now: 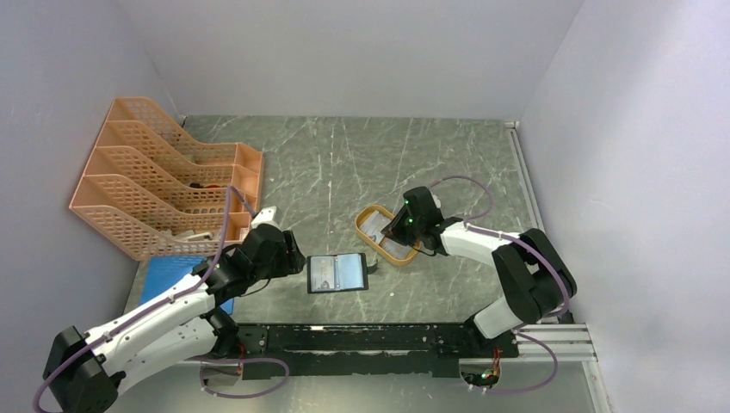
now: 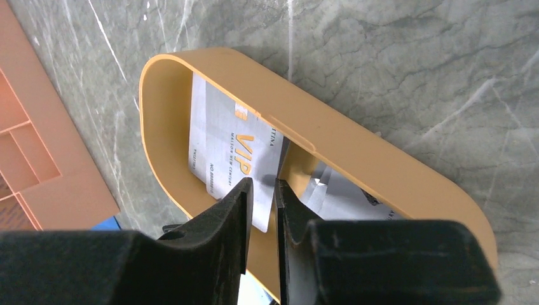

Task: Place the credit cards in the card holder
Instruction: Pick up the credit card from the storage box.

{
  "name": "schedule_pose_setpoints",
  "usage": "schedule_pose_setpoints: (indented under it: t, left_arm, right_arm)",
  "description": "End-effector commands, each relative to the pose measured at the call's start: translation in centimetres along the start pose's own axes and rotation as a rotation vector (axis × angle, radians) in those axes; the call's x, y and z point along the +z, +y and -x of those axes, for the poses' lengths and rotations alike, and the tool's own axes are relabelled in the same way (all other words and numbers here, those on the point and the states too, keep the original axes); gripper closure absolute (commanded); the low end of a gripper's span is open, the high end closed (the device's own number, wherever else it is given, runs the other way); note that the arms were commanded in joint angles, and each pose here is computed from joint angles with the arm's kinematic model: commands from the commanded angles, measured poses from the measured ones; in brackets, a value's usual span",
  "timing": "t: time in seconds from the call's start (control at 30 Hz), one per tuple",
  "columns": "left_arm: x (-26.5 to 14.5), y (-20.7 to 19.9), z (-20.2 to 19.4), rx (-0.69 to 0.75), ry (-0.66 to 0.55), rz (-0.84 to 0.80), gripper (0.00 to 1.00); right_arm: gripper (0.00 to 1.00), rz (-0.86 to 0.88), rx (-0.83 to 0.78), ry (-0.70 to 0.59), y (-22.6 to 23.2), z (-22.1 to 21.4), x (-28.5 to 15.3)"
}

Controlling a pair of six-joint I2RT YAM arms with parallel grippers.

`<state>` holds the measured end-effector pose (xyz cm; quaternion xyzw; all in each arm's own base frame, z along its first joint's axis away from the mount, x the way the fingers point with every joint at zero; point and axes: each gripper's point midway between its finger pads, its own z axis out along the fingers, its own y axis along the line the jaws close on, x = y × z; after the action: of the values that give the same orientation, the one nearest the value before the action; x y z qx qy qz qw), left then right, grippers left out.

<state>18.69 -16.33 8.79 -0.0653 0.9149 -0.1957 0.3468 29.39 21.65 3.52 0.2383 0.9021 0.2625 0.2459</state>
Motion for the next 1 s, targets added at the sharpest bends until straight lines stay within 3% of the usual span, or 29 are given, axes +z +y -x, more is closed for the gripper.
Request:
schedule_pose_setpoints:
  t: [0.0,0.3,0.97]
  left_arm:
    - [-0.4,-0.7,0.9,0.012,-0.015,-0.009,0.40]
    - [-0.2,-0.4,0.3,0.001,-0.002,-0.014,0.40]
    - [-0.1,-0.3,0.1,0.000,0.000,-0.011,0.41]
  right_arm:
    - [0.77,0.034,-0.007,-0.004,1.1,0.6,0.2]
    - [0.72,0.014,-0.004,0.027,0.2,-0.2,0.6]
    - [0.89,0.017,0.011,0.020,-0.7,-0.3,-0.2]
